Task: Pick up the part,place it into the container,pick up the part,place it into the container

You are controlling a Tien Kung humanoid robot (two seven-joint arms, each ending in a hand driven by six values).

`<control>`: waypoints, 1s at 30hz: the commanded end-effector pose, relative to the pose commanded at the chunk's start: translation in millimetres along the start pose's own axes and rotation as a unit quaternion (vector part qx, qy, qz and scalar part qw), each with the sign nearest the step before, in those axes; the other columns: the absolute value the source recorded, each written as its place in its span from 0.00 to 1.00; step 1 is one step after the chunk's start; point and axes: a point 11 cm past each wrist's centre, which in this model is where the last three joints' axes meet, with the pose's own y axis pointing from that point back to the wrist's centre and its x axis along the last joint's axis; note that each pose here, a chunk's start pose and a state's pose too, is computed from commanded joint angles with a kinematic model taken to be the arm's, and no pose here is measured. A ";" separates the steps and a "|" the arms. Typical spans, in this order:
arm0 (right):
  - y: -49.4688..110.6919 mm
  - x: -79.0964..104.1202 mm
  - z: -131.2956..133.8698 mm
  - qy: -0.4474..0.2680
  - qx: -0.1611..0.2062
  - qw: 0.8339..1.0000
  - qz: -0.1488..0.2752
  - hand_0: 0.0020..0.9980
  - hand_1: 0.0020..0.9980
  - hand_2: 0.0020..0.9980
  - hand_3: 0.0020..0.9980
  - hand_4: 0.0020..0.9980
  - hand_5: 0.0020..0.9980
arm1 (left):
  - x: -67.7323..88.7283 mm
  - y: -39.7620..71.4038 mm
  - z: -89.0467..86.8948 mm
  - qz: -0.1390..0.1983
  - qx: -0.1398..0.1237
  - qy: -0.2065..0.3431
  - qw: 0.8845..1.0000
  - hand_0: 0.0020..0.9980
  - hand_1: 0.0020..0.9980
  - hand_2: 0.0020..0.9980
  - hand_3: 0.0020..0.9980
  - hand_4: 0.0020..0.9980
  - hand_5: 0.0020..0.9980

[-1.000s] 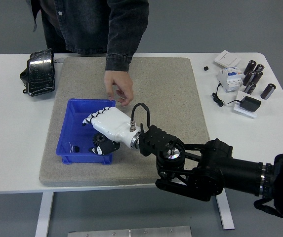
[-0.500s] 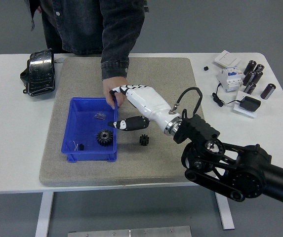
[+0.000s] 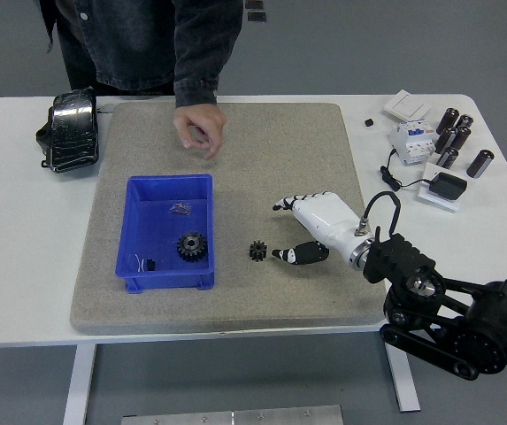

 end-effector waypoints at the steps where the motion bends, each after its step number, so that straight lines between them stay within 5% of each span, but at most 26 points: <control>1: 0.5 -2.4 -1.2 0.001 0.002 1.000 -0.004 0.53 0.65 0.75 0.77 0.84 0.44 | 0.1 0.0 -0.1 0.000 0.000 0.000 1.000 0.69 0.69 0.69 0.71 0.76 0.22; 11: -5.5 -11.4 -25.7 0.008 0.035 0.999 -0.023 0.52 0.64 0.75 0.76 0.82 0.43 | -0.2 0.2 1.7 0.000 -0.001 0.000 1.000 0.69 0.69 0.69 0.71 0.76 0.22; 12: -6.5 -12.1 -27.3 0.009 0.037 0.999 -0.025 0.47 0.59 0.69 0.73 0.81 0.43 | -0.3 0.3 1.8 0.000 -0.001 0.000 1.000 0.69 0.69 0.69 0.71 0.76 0.22; 17: -10.2 -14.8 -34.3 0.013 0.046 0.998 -0.030 0.47 0.59 0.69 0.73 0.81 0.43 | -0.2 0.3 2.1 0.000 -0.001 0.000 1.000 0.69 0.69 0.69 0.71 0.76 0.22; 18: -10.9 -15.5 -35.0 0.014 0.047 0.998 -0.031 0.41 0.51 0.62 0.68 0.78 0.41 | -0.3 0.3 2.1 0.000 -0.001 0.000 1.000 0.69 0.69 0.69 0.71 0.76 0.22; 23: -12.7 -16.9 -34.8 0.016 0.048 0.998 -0.031 0.41 0.51 0.62 0.68 0.78 0.41 | -0.4 0.3 2.4 0.000 -0.002 0.000 1.000 0.69 0.69 0.69 0.71 0.76 0.22; 24: -12.8 -16.9 -34.6 0.016 0.048 0.998 -0.031 0.35 0.43 0.52 0.67 0.66 0.34 | -0.4 0.3 2.4 0.000 -0.002 0.000 1.000 0.69 0.69 0.69 0.70 0.76 0.22; 29: -12.5 -18.1 -34.0 0.017 0.050 0.998 -0.031 0.35 0.43 0.52 0.67 0.66 0.34 | 0.1 0.3 2.4 0.000 -0.002 0.002 1.000 0.69 0.69 0.69 0.70 0.76 0.22; 30: -12.3 -18.6 -34.0 0.016 0.050 0.998 -0.031 0.33 0.41 0.50 0.67 0.58 0.29 | 0.3 0.3 2.6 0.001 -0.002 0.002 1.000 0.69 0.69 0.69 0.70 0.76 0.22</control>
